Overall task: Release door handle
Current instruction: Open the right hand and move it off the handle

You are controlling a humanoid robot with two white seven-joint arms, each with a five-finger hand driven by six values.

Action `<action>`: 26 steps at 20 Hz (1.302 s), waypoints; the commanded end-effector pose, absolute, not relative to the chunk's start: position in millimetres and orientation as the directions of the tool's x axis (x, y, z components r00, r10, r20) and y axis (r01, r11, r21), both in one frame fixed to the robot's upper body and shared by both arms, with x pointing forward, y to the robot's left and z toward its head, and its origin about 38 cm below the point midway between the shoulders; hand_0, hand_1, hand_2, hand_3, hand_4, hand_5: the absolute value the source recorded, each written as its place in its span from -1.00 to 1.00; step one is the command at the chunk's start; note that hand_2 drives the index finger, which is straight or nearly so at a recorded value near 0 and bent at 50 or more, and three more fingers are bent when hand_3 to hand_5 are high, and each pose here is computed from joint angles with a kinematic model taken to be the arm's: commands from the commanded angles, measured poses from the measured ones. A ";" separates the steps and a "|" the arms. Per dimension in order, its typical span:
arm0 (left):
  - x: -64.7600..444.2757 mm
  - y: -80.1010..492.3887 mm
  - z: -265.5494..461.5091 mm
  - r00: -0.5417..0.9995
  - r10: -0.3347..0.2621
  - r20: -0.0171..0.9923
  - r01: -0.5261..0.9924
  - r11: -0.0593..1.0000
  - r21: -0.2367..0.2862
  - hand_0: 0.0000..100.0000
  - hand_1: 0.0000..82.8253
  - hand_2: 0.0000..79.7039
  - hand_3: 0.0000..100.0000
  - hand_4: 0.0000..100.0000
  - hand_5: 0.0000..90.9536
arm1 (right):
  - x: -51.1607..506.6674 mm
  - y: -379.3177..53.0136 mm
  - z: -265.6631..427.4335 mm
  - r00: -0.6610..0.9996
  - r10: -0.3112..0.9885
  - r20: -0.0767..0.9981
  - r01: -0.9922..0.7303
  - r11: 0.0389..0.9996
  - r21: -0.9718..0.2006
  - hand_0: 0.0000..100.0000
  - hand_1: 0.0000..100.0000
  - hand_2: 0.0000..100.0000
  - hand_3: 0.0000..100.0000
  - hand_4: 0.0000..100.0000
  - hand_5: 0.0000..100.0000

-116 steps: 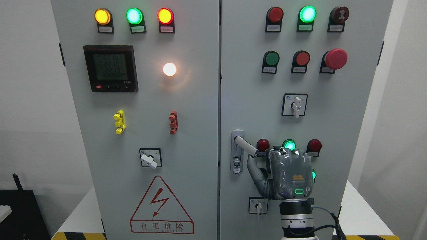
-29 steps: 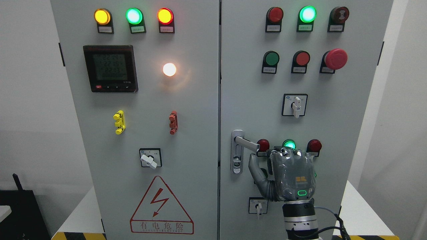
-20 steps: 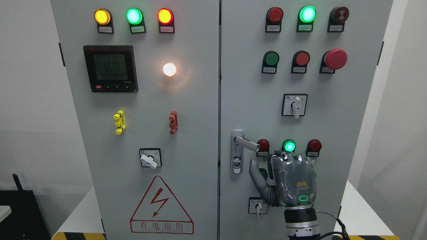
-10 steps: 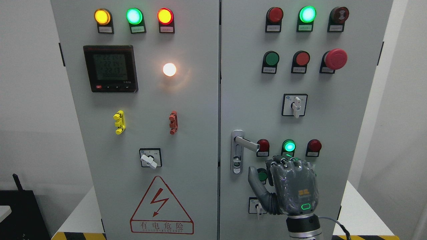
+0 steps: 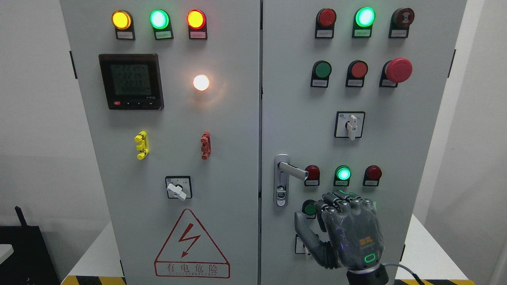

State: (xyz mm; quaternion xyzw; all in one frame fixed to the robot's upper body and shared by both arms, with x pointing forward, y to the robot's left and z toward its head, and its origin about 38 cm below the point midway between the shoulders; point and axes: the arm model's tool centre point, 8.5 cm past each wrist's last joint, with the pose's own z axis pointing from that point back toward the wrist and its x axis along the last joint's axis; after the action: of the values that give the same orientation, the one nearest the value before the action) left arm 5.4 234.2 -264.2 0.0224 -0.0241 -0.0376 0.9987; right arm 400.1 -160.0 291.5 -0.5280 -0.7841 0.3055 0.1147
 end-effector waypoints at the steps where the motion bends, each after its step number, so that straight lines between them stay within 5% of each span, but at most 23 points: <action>1: 4.2 234.2 -264.0 0.996 -0.075 0.041 0.073 0.996 0.047 -0.76 -0.06 -1.00 -1.00 -1.00 -1.00 | 390.4 -203.8 284.1 -0.408 0.868 -0.284 0.770 0.159 -0.618 0.15 -0.95 1.00 1.00 1.00 1.00; 5: 4.2 234.2 -264.0 0.996 -0.075 0.041 0.073 0.996 0.047 -0.76 -0.06 -1.00 -1.00 -1.00 -1.00 | 386.0 -219.6 284.5 -0.410 0.847 -0.338 0.783 0.137 -0.607 0.13 -0.95 1.00 1.00 1.00 1.00; 18: 4.1 234.2 -264.0 0.996 -0.075 0.039 0.073 0.996 0.047 -0.76 -0.06 -1.00 -1.00 -1.00 -1.00 | 367.7 -232.7 285.0 -0.553 0.805 -0.215 0.700 0.309 -0.644 0.09 -0.89 1.00 1.00 1.00 1.00; 26: 4.2 234.1 -264.0 0.996 -0.075 0.041 0.073 0.996 0.045 -0.76 -0.06 -1.00 -1.00 -1.00 -1.00 | 368.1 -213.4 313.0 -0.655 0.675 -0.338 0.674 0.321 -0.665 0.04 -0.81 0.93 1.00 0.99 1.00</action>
State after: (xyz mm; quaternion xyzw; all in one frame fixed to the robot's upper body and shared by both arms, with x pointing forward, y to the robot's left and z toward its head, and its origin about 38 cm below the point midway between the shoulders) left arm 5.4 234.2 -264.2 0.0224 -0.0242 -0.0376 0.9987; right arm 376.6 -222.8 298.4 -0.4627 -0.8138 0.3464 0.0600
